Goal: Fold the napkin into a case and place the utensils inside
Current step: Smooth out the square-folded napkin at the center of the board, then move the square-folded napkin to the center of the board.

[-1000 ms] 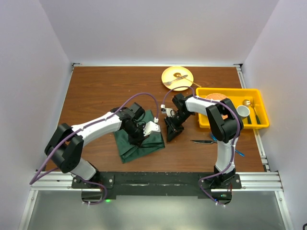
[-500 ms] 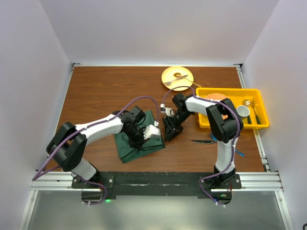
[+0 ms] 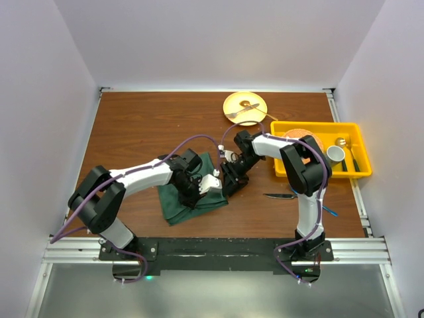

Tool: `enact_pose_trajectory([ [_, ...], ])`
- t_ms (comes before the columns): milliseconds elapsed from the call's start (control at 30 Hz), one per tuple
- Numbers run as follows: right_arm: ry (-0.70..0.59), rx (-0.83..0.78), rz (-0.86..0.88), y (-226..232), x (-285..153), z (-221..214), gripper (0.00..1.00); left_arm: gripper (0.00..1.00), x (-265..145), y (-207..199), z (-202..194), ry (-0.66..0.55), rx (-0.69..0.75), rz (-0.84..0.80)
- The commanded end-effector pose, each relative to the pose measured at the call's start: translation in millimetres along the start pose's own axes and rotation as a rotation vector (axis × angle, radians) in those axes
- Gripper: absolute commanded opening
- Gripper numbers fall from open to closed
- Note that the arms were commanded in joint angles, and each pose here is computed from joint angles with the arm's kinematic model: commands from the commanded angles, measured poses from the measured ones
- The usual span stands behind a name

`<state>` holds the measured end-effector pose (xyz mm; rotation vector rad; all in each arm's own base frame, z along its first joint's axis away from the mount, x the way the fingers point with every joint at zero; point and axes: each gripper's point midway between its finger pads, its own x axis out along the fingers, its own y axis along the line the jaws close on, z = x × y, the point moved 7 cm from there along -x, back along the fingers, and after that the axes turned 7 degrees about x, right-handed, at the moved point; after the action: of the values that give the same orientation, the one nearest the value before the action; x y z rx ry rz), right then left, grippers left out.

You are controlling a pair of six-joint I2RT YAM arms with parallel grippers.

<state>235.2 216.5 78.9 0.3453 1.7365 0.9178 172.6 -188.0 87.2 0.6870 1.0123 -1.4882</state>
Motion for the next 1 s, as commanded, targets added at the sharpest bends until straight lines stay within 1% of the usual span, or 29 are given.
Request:
enact_pose_trajectory([
  [0, 0.016, -0.001, 0.037, 8.7, 10.0, 1.7, 0.42, 0.14, 3.0, 0.0, 1.4, -0.017, 0.015, 0.001],
  [33, 0.026, 0.006, 0.036, 6.6, 13.0, 0.0, 0.37, 0.14, 2.9, -0.4, 0.1, -0.015, 0.013, 0.001],
  [100, 0.041, 0.006, 0.033, 5.3, 17.8, -1.3, 0.33, 0.16, 2.7, -0.9, 0.2, -0.015, 0.016, 0.001],
  [133, 0.046, 0.013, 0.033, 4.2, 18.7, -2.3, 0.28, 0.18, 2.2, -0.7, 0.2, -0.016, 0.013, 0.002],
  [167, 0.05, 0.012, 0.03, 3.6, 20.3, -2.9, 0.25, 0.22, 0.7, -1.0, 1.8, -0.022, 0.019, 0.007],
  [200, 0.056, 0.018, 0.026, 1.4, 22.0, -3.3, 0.19, 0.24, 0.2, -1.2, 1.8, -0.024, 0.013, 0.007],
  [233, 0.059, 0.02, 0.014, 0.1, 22.6, -3.8, 0.1, 0.31, -2.7, -1.4, 5.5, -0.04, 0.017, 0.01],
  [267, 0.061, 0.021, 0.007, -2.2, 23.4, -3.1, 0.04, 0.35, -4.4, -1.7, 7.2, -0.048, 0.016, 0.015],
  [300, 0.061, 0.018, -0.002, -2.6, 23.0, -1.1, 0.0, 0.38, -7.8, -0.8, 10.4, -0.062, 0.014, 0.024],
  [367, 0.07, 0.025, -0.033, -5.3, 22.7, 0.6, 0.0, 0.46, -20.2, -1.7, 18.4, -0.113, 0.017, 0.044],
  [400, 0.058, -0.019, -0.044, -4.8, 19.9, 7.2, 0.0, 0.52, -36.3, 2.7, 24.3, -0.167, 0.01, 0.087],
  [433, 0.054, -0.03, -0.089, -6.8, 17.8, 10.4, 0.0, 0.6, -46.1, 4.5, 28.4, -0.216, 0.003, 0.096],
  [467, 0.03, -0.076, -0.113, -3.9, 12.9, 21.0, 0.0, 0.64, -57.1, 8.0, 30.4, -0.257, -0.009, 0.115],
  [500, 0.019, -0.094, -0.143, -5.0, 11.0, 27.0, 0.0, 0.72, -80.8, 18.6, 29.0, -0.321, -0.049, 0.175],
  [533, 0.01, -0.132, -0.212, -9.5, 6.6, 33.6, 0.0, 0.78, -92.1, 21.4, 29.8, -0.373, -0.063, 0.179],
  [567, -0.023, -0.174, -0.242, -4.3, -1.3, 48.1, 0.0, 0.86, -106.0, 26.2, 31.2, -0.417, -0.069, 0.207],
  [600, -0.025, -0.193, -0.28, -7.8, -1.8, 55.7, 0.0, 0.97, -126.1, 34.4, 21.7, -0.466, -0.114, 0.265],
  [633, -0.018, -0.226, -0.31, -9.9, -4.5, 61.0, 0.0, 1.0, -136.8, 37.4, 20.7, -0.518, -0.123, 0.277],
  [667, -0.06, -0.269, -0.364, -5.7, -13.8, 76.9, 0.0, 1.0, -147.5, 42.0, 17.3, -0.551, -0.142, 0.309],
  [700, -0.058, -0.276, -0.391, -10.9, -12.7, 84.6, 0.0, 1.0, -162.2, 47.1, 8.7, -0.591, -0.21, 0.357],
  [733, -0.057, -0.301, -0.414, -11.4, -15.5, 90.3, 0.0, 1.0, -171.0, 54.2, 7.6, -0.621, -0.229, 0.407],
  [767, -0.1, -0.336, -0.452, -6.0, -23.9, 105.3, 0.0, 1.0, -177.6, 58.0, 4.1, -0.641, -0.27, 0.437],
  [800, -0.103, -0.345, -0.467, -7.0, -24.4, 110.9, 0.0, 1.0, -188.7, 62.6, -5.1, -0.677, -0.359, 0.476],
  [833, -0.096, -0.353, -0.48, -11.7, -21.4, 116.8, 0.0, 1.0, -199.7, 71.4, -7.8, -0.72, -0.383, 0.535],
  [900, -0.125, -0.381, -0.509, -9.5, -25.9, 130.8, 0.0, 1.0, -207.6, 79.2, -23.7, -0.781, -0.519, 0.579],
  [933, -0.12, -0.385, -0.518, -14.3, -23.3, 134.7, 0.0, 1.0, -214.7, 85.0, -27.8, -0.824, -0.511, 0.605],
  [967, -0.132, -0.399, -0.526, -12.6, -24.6, 138.7, 0.0, 1.0, -213.2, 87.1, -37.6, -0.838, -0.54, 0.608],
])
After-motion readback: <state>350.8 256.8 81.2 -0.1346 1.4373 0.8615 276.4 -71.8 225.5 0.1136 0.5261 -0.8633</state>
